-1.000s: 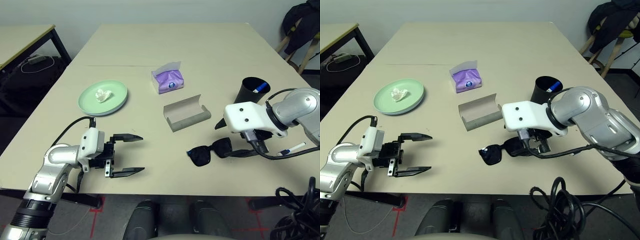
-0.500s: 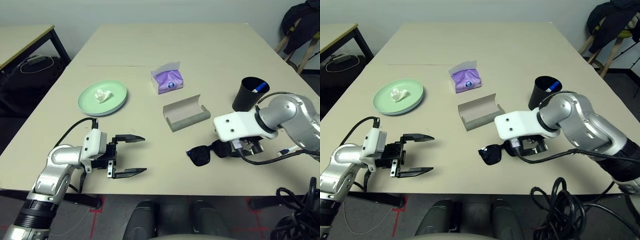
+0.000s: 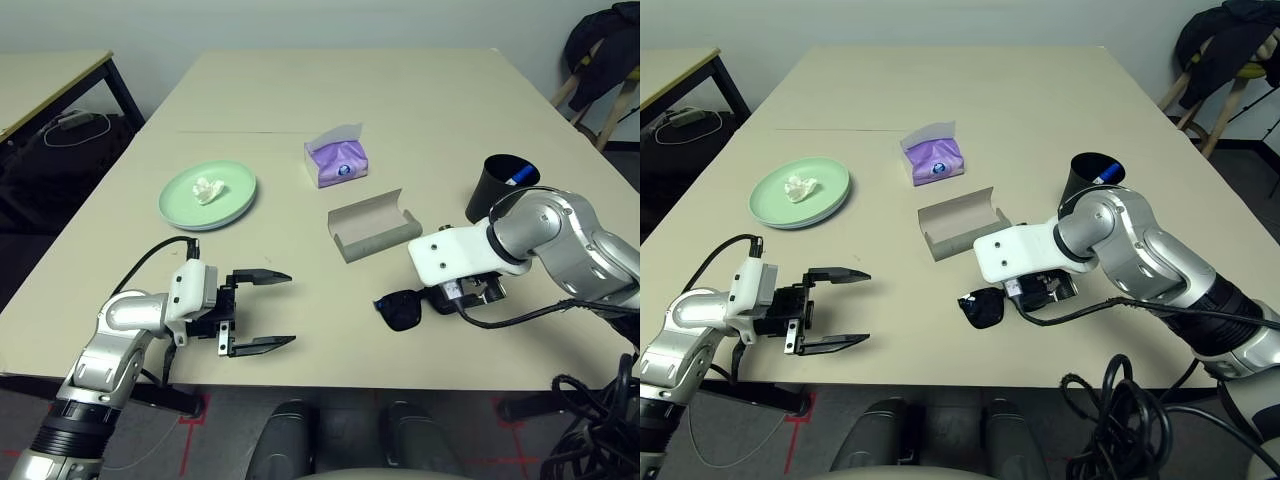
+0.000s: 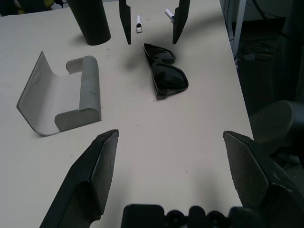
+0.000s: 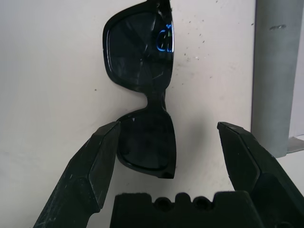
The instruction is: Organize and tidy the items on the table.
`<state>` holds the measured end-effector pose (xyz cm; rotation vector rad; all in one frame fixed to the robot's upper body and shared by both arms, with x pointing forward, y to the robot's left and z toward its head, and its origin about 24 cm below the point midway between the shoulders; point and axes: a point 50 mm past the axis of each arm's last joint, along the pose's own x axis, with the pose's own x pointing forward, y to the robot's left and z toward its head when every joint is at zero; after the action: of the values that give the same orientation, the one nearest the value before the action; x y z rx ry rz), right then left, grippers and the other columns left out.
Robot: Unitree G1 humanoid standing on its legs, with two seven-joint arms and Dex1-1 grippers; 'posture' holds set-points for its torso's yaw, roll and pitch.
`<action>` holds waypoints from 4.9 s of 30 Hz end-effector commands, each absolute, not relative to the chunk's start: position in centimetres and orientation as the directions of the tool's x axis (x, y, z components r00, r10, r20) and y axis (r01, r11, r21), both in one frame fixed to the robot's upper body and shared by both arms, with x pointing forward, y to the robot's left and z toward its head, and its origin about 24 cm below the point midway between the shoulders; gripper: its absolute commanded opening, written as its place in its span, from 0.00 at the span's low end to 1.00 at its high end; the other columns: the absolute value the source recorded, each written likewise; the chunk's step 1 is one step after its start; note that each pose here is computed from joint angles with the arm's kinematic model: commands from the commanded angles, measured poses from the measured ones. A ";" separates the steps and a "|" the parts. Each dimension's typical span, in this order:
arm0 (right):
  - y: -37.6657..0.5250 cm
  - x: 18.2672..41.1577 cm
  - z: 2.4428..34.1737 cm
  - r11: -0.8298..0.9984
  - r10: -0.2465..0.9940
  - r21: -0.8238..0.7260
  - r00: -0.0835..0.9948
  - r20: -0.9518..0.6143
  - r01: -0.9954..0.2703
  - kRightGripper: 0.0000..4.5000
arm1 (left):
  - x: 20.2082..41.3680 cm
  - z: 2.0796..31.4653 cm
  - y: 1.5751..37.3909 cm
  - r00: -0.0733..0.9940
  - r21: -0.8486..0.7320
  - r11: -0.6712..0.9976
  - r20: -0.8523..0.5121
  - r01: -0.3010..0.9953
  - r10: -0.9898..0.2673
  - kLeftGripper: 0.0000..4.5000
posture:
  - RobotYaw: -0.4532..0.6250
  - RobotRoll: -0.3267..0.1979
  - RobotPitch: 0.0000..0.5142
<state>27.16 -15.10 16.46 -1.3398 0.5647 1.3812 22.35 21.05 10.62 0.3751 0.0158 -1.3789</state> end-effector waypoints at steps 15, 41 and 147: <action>-13.3 26.9 14.8 -0.318 0.315 -0.317 0.216 -0.924 -0.893 1.00 | 22.0 10.4 20.4 0.181 0.259 0.117 -0.239 0.959 -0.954 0.99 | 0.46 0.62 0.11; -12.3 27.0 13.1 -0.368 0.276 -0.379 0.290 -0.916 -0.849 1.00 | 21.6 10.4 20.3 0.177 0.252 0.114 -0.244 0.961 -0.954 0.99 | 0.47 0.62 0.12; -7.5 35.8 17.9 -0.557 0.624 -0.785 0.488 -0.611 -0.270 0.39 | 21.4 10.4 19.6 0.179 0.251 0.116 -0.247 0.961 -0.952 1.00 | 0.50 0.62 0.14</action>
<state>35.77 -7.86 17.74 -1.7889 -0.2807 1.2080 21.68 19.97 10.53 0.3698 0.0152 -1.3823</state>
